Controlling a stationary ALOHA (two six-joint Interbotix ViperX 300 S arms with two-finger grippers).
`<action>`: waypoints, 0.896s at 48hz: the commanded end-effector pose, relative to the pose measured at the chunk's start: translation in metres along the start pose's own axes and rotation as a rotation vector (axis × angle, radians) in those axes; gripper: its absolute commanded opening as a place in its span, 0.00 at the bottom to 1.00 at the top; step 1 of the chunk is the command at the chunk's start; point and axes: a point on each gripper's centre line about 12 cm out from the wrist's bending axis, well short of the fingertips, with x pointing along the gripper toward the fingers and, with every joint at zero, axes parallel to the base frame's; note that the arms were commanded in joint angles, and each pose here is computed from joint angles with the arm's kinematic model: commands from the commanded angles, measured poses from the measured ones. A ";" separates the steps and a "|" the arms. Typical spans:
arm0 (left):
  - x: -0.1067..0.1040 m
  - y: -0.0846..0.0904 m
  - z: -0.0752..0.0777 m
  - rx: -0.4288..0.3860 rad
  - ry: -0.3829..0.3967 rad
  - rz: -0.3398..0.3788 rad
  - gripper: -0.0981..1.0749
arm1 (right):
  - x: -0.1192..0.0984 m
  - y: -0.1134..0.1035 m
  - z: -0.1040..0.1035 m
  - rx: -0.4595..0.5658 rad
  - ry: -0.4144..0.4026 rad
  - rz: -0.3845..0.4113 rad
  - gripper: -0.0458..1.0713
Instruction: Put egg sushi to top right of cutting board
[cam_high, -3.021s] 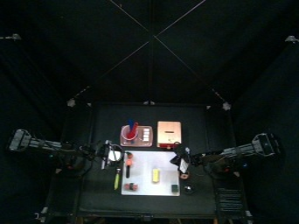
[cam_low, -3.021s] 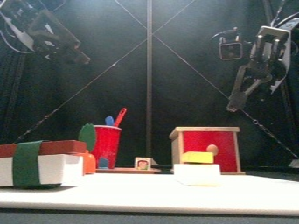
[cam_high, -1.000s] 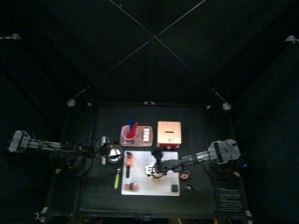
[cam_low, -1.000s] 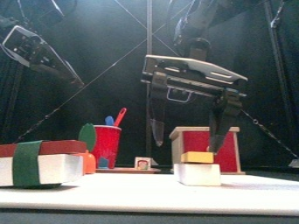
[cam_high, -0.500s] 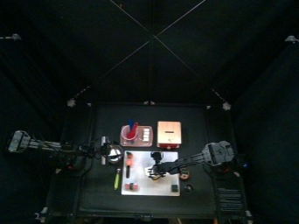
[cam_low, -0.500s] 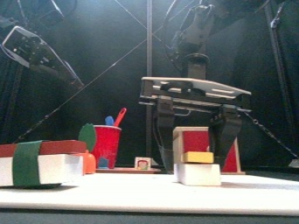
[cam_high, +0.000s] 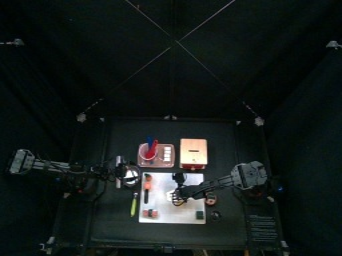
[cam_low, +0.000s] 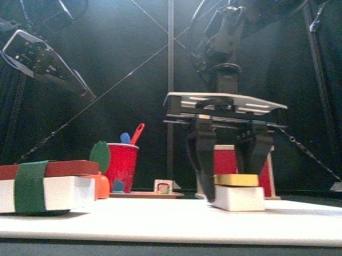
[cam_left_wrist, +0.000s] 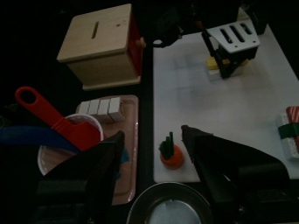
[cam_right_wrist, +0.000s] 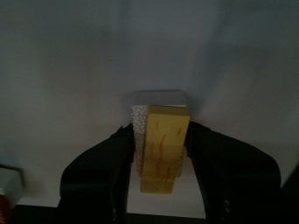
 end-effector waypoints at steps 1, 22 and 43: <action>-0.001 0.001 0.005 -0.002 -0.013 0.000 0.85 | -0.037 -0.006 0.019 0.000 -0.030 0.029 0.70; -0.001 0.001 0.006 -0.051 -0.011 -0.001 0.85 | -0.041 -0.067 0.066 -0.021 -0.014 -0.063 0.70; 0.000 0.006 0.003 -0.084 0.001 0.015 0.85 | -0.018 -0.091 0.052 0.037 0.052 -0.015 0.70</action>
